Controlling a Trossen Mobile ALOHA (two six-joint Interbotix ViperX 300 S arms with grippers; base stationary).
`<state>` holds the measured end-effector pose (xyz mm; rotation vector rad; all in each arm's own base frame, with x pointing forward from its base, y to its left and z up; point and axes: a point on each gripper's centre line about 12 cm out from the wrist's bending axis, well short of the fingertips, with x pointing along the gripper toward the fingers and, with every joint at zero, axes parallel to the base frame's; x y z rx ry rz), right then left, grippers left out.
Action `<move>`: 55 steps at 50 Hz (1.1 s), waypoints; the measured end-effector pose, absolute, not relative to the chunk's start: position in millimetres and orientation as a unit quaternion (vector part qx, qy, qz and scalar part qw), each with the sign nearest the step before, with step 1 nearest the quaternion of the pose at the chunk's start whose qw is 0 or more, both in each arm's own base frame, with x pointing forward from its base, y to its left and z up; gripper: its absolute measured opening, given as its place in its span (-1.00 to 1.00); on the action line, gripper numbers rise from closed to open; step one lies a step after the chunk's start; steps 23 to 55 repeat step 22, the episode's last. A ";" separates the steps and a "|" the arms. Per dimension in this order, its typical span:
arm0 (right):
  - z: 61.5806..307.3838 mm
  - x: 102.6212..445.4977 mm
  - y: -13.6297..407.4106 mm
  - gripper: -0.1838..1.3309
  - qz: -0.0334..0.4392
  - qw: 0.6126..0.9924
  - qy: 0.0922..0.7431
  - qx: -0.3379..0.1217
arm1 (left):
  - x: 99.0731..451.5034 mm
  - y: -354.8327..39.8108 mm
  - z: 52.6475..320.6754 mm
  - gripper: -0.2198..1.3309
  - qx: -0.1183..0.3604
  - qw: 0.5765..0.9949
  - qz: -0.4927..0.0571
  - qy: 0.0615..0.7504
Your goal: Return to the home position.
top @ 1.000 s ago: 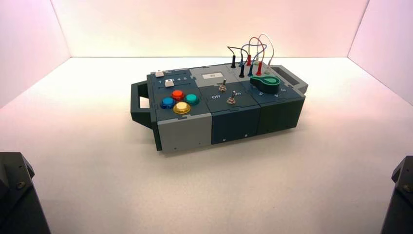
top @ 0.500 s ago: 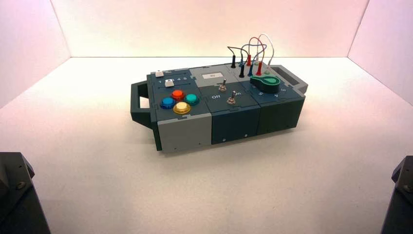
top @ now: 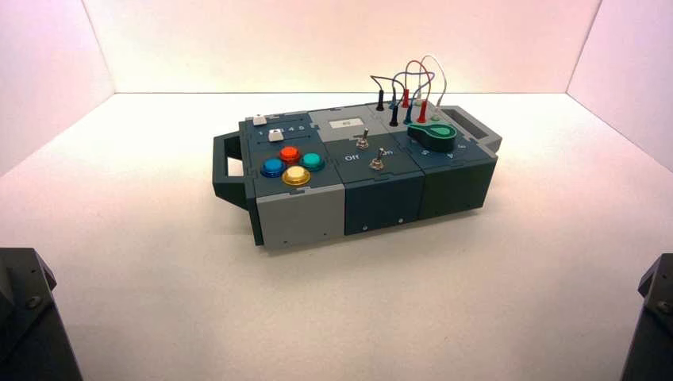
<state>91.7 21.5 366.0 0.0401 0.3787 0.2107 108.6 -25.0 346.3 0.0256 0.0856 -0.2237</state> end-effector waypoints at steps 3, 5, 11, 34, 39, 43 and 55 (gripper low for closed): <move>365.4 91.8 21.5 -0.96 0.104 0.976 0.189 0.021 | 107.9 -25.1 346.6 -0.91 0.012 0.993 -0.113 0.041; 365.4 91.8 21.5 -0.96 0.104 0.976 0.189 0.020 | 107.6 -25.1 346.8 -0.91 0.012 0.993 -0.113 0.040; 365.4 91.8 21.5 -0.96 0.104 0.976 0.189 0.020 | 107.9 -24.9 346.4 -0.92 0.013 0.993 -0.112 0.042; 366.0 91.7 21.3 -0.96 0.104 0.976 0.188 0.019 | 103.5 -24.3 347.7 -0.91 0.012 0.993 -0.112 0.036; 366.0 91.7 21.3 -0.96 0.104 0.976 0.188 0.019 | 103.5 -24.3 347.7 -0.91 0.012 0.993 -0.112 0.036; 366.0 91.7 21.3 -0.96 0.104 0.976 0.188 0.019 | 103.5 -24.3 347.7 -0.91 0.012 0.993 -0.112 0.036; 366.0 91.7 21.3 -0.96 0.104 0.976 0.188 0.019 | 103.5 -24.3 347.7 -0.91 0.012 0.993 -0.112 0.036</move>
